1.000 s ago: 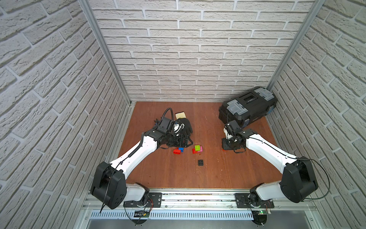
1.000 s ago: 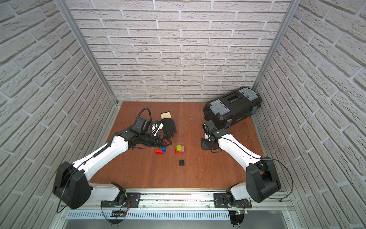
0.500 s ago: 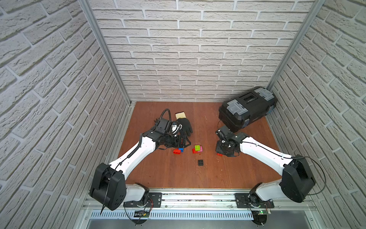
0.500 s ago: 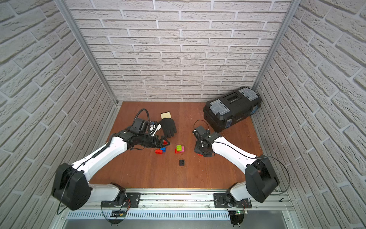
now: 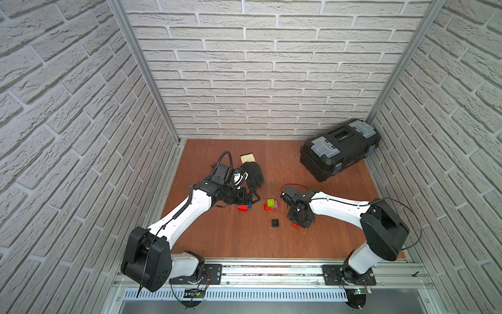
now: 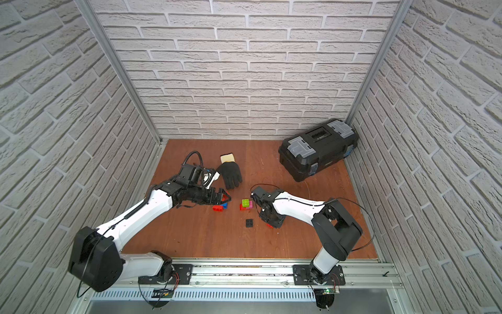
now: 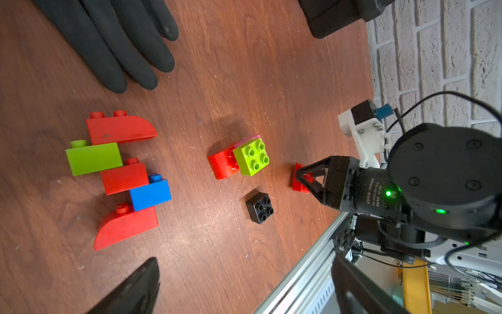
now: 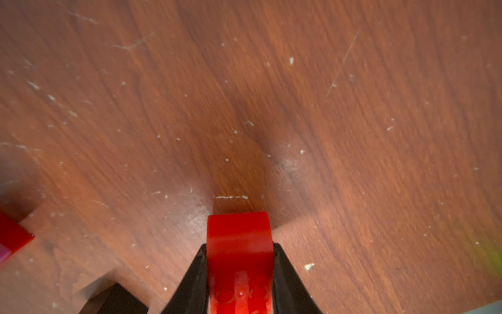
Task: Assemble the letter s with lego
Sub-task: Place the lego brick at the center of the board, then adjust the lego brick at the center of the board.
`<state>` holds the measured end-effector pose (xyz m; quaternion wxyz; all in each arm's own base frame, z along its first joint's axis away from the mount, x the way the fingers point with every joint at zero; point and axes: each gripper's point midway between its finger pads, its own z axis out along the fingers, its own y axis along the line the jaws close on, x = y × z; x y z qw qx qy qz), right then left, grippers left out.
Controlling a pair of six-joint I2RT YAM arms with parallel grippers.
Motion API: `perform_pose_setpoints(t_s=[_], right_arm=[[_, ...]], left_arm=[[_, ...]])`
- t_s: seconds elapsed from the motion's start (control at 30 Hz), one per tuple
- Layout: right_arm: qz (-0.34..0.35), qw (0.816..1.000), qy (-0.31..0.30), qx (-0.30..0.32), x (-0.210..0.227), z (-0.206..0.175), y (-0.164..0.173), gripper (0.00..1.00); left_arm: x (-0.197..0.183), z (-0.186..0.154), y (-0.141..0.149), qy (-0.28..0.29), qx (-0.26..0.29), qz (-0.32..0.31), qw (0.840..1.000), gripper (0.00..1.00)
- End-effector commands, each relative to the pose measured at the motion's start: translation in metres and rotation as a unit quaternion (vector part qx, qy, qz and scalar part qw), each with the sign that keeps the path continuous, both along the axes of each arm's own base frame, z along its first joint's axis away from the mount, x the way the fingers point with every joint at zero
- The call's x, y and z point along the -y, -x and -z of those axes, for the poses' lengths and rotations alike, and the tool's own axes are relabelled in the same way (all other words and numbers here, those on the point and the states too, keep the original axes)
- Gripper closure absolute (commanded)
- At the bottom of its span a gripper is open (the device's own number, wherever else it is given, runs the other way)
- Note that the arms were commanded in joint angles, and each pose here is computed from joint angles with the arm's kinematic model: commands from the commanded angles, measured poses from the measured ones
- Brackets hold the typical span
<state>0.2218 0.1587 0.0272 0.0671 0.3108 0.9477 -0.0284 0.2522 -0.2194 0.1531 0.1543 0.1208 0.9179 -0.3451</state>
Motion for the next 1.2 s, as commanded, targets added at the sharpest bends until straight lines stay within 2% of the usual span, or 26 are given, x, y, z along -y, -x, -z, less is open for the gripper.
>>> perform_pose_setpoints(t_s=[0.0, 0.07, 0.27, 0.37, 0.6, 0.9, 1.17], right_arm=[[0.029, 1.0, 0.01, 0.003, 0.001, 0.007, 0.002, 0.7], [0.035, 0.999, 0.008, 0.005, 0.0, 0.008, 0.003, 0.67], [0.037, 0.999, -0.006, 0.012, -0.008, 0.008, 0.001, 0.49], [0.037, 0.999, -0.018, 0.015, -0.011, 0.006, 0.003, 0.44], [0.048, 0.997, -0.049, 0.029, -0.019, 0.001, 0.014, 0.43], [0.051, 0.994, -0.086, 0.047, -0.04, 0.001, 0.007, 0.44], [0.045, 0.993, -0.09, 0.054, -0.044, -0.007, 0.005, 0.44]], left_arm=[[-0.001, -0.002, 0.003, 0.008, 0.006, 0.007, 1.0, 0.02], [-0.001, -0.001, 0.003, 0.008, 0.003, 0.006, 1.0, 0.02], [0.0, -0.002, 0.002, 0.009, 0.003, 0.008, 1.0, 0.02], [-0.001, -0.002, 0.003, 0.009, 0.003, 0.008, 1.0, 0.02], [-0.003, -0.004, 0.004, 0.005, 0.008, 0.007, 1.0, 0.02], [-0.005, -0.005, 0.004, 0.0, 0.01, 0.005, 1.0, 0.02], [-0.007, -0.004, 0.005, -0.005, 0.01, 0.005, 1.0, 0.02]])
